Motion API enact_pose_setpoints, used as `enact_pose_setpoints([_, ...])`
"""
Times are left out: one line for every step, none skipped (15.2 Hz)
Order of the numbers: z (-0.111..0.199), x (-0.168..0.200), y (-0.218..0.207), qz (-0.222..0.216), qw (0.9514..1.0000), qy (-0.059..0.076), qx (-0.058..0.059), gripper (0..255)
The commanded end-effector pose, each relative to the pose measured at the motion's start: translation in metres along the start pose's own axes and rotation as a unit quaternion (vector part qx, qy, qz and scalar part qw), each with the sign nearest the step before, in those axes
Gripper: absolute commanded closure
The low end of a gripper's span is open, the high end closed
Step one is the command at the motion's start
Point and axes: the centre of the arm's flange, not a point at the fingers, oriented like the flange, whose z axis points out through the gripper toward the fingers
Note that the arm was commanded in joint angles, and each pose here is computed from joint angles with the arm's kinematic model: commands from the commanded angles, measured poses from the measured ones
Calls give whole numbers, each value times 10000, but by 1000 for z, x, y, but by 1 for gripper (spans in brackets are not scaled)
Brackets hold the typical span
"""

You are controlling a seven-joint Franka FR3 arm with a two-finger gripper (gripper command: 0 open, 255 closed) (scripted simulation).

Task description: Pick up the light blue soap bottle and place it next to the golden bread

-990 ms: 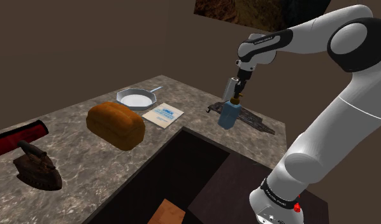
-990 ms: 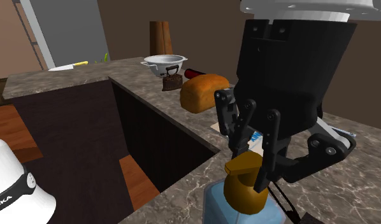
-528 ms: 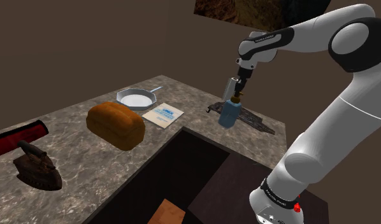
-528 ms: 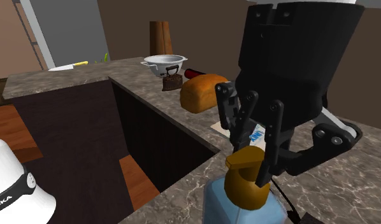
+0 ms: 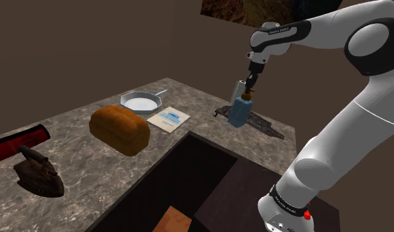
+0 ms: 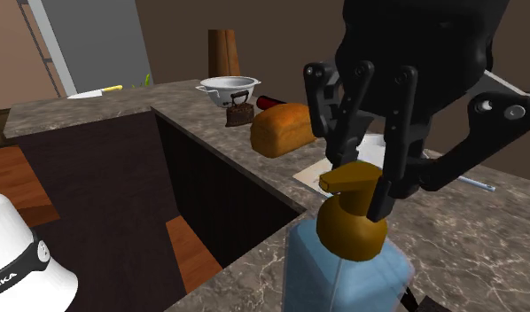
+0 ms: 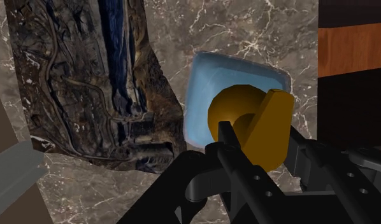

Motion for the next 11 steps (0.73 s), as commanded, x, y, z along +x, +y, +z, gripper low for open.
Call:
enact_pose_setpoints([-11,-2,0,0,10000,0,0,255])
enact_pose_setpoints([-16,-2,0,0,10000,0,0,255])
enact_pose_setpoints([-21,-2,0,0,10000,0,0,255])
enact_pose_setpoints([-27,-2,-1,0,10000,0,0,255])
enact_pose_setpoints([-32,-3,-1,0,10000,0,0,255])
enact_pose_setpoints([-37,-3,-1,0,10000,0,0,255])
enact_pose_setpoints([-42,-3,-1,0,10000,0,0,255])
enact_pose_setpoints([-48,-3,-1,0,10000,0,0,255])
enact_pose_setpoints([-53,-4,-1,0,10000,0,0,255])
enact_pose_setpoints([-58,-4,-1,0,10000,0,0,255])
enact_pose_setpoints([-64,-4,-1,0,10000,0,0,255])
